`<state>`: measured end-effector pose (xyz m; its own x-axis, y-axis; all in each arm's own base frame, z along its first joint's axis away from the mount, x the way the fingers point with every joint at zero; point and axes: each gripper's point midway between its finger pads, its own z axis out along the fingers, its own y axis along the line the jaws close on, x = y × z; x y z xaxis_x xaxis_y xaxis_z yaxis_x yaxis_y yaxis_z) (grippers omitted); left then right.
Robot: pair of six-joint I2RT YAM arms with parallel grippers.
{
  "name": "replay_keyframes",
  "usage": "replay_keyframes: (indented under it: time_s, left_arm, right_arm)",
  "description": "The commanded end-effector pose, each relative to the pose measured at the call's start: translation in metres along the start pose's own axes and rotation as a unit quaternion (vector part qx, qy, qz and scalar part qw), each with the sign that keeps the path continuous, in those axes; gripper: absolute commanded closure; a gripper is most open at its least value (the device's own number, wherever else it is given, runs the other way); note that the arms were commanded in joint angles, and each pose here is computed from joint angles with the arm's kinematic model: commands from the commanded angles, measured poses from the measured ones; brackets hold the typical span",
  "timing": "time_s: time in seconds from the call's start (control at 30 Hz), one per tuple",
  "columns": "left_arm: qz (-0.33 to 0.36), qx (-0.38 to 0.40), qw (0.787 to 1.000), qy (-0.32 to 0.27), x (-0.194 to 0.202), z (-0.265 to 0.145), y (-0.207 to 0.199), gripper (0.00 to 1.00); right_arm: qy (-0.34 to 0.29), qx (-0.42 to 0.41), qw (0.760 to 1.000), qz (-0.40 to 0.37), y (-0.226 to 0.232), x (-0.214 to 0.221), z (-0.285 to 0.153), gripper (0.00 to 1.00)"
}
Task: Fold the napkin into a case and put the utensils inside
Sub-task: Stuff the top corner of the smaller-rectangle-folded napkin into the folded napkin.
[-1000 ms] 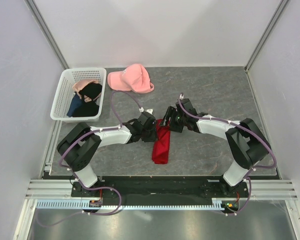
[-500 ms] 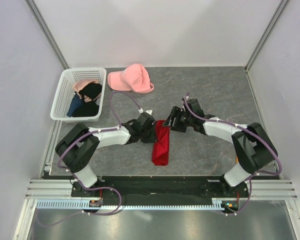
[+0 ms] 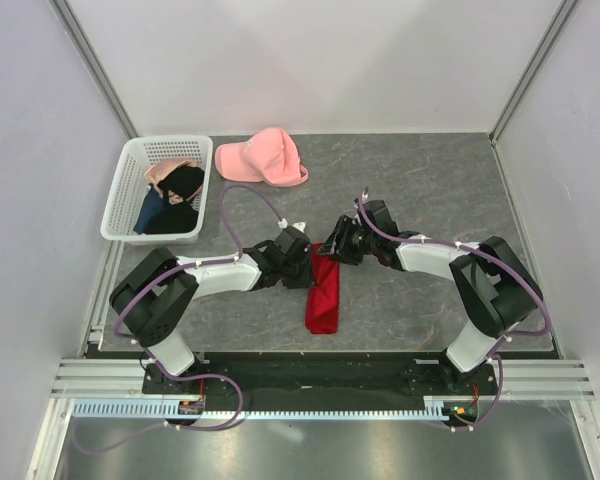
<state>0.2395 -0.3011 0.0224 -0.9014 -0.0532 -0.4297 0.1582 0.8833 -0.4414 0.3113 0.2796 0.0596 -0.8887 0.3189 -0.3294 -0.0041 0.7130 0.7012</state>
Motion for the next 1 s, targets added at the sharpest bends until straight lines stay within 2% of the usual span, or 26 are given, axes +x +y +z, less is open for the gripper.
replay_keyframes:
  time_s: [0.0,0.13,0.23,0.37,0.47,0.53,0.6,0.67,0.83,0.97]
  left_arm:
    - [-0.007,0.016,1.0,-0.008,-0.004,-0.01,-0.013,0.78]
    - [-0.004,0.016,1.0,-0.008,-0.003,-0.011,-0.016,0.78]
    - [-0.001,0.016,1.0,-0.007,-0.001,-0.011,-0.017,0.78]
    - [0.001,0.016,1.0,-0.007,0.002,-0.011,-0.019,0.78]
    - [0.002,0.015,1.0,-0.008,0.003,-0.012,-0.018,0.78]
    - [0.002,0.015,1.0,-0.007,0.004,-0.012,-0.018,0.78]
    - [0.004,0.018,1.0,-0.005,0.005,-0.013,-0.02,0.78]
    - [0.004,0.024,1.0,-0.004,0.005,-0.015,-0.022,0.76]
    - [0.015,0.034,0.999,-0.021,-0.004,-0.033,-0.028,0.63]
    - [0.01,0.033,0.999,-0.042,-0.021,-0.053,-0.028,0.62]
  right_arm:
    - [-0.026,-0.024,0.999,-0.006,0.024,-0.014,0.007,0.47]
    - [-0.039,-0.006,0.999,-0.005,0.02,-0.018,0.007,0.47]
    - [-0.044,0.002,0.999,-0.01,0.018,-0.02,0.008,0.53]
    - [-0.043,0.023,0.999,-0.009,0.009,-0.021,0.011,0.68]
    - [-0.044,0.03,0.999,-0.009,0.005,-0.02,0.011,0.76]
    - [-0.042,0.031,0.999,-0.011,0.004,-0.02,0.012,0.77]
    - [-0.038,0.029,0.999,-0.011,0.004,-0.019,0.014,0.84]
    - [-0.034,0.028,0.999,-0.017,0.004,-0.017,0.016,1.0]
    - [-0.025,0.009,0.999,-0.036,0.006,-0.019,0.012,1.0]
    - [0.005,-0.031,0.997,-0.068,0.011,-0.017,-0.001,1.0]
